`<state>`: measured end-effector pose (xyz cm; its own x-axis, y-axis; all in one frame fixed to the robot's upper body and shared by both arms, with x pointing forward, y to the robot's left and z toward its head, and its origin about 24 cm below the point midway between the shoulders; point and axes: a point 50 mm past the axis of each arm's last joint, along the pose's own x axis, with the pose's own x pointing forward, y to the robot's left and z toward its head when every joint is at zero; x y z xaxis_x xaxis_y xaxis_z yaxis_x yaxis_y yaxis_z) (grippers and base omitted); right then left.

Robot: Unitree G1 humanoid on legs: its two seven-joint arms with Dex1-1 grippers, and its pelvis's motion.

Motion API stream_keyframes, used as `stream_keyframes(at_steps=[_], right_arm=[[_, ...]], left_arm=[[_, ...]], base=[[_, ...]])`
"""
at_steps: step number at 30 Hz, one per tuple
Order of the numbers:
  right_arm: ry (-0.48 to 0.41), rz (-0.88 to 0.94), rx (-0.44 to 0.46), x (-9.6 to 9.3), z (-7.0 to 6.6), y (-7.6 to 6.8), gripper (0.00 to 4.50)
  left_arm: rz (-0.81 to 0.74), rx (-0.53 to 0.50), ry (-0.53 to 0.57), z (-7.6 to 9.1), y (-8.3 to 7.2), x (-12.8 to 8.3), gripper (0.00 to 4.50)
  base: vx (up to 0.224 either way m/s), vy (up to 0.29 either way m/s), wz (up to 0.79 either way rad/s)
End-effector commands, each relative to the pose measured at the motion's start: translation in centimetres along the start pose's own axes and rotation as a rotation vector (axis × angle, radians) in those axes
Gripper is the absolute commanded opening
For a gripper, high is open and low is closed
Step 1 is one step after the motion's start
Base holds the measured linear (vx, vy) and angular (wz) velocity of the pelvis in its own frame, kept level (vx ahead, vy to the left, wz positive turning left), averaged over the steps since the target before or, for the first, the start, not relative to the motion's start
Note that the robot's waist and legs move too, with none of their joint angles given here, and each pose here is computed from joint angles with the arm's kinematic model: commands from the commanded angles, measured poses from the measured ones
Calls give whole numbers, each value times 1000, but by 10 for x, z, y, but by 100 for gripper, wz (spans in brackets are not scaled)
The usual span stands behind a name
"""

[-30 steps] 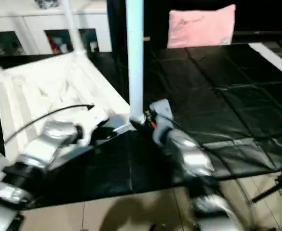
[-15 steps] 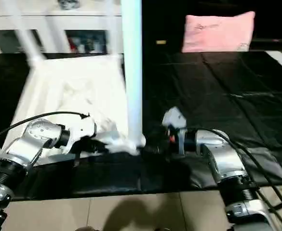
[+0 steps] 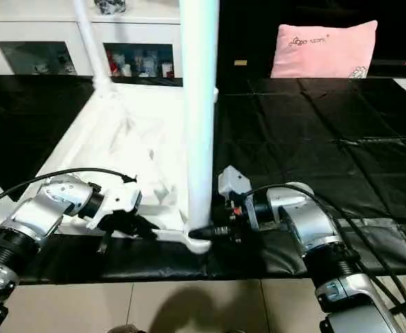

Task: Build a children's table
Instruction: Rotate leg to tighten

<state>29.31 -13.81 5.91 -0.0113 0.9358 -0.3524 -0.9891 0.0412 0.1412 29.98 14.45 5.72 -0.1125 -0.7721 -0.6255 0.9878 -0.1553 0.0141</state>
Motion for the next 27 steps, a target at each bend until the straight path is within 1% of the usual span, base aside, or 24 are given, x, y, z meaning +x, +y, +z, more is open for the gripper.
stream_keyframes(at_steps=[1, 3, 4, 9, 11, 13, 19, 20, 21, 23, 24, 25, 27], right_arm=[[2, 24, 3, -1, 2, 1, 338], [2, 36, 6, -1, 1, 2, 311], [0, 44, 8, -1, 1, 2, 311], [-6, 70, 18, 1, -1, 4, 258], [-8, 78, 25, 1, -2, 5, 258], [-12, 88, 33, 2, -2, 7, 234], [-37, 74, 54, 4, -5, 11, 217], [-55, 48, 66, 5, -6, 12, 217], [-72, -41, 76, 8, -9, 10, 216], [-82, -106, 83, 10, -10, 9, 212], [-88, -195, 104, 13, -14, 6, 210], [-89, -232, 113, 15, -15, 5, 210], [-119, -391, 172, 26, -18, -2, 207]], left_arm=[[-87, 75, 28, 10, -1, 6, 0], [-89, 76, 28, 10, -1, 6, 0], [-92, 76, 27, 10, -1, 6, 0], [-99, 73, 26, 9, -1, 6, 0], [-98, 70, 24, 9, -1, 5, 0], [-88, 62, 20, 9, -1, 5, 0], [-16, 12, -14, 7, 3, 3, 0], [23, -15, -32, 6, 4, 1, 0], [102, -64, -53, 4, 8, -2, 0], [155, -98, -65, 3, 10, -5, 0], [227, -139, -85, 1, 13, -8, 0], [258, -156, -94, 1, 15, -10, 0], [391, -231, -119, 2, 22, -14, 0]], base=[[0, 0, 0], [0, 0, 0], [0, 0, 0], [0, 0, 0], [0, 0, 0], [0, 0, 0], [0, 0, 0], [0, 0, 0], [0, 0, 0], [0, 0, 0], [0, 0, 0], [0, 0, 0], [0, 0, 0]])
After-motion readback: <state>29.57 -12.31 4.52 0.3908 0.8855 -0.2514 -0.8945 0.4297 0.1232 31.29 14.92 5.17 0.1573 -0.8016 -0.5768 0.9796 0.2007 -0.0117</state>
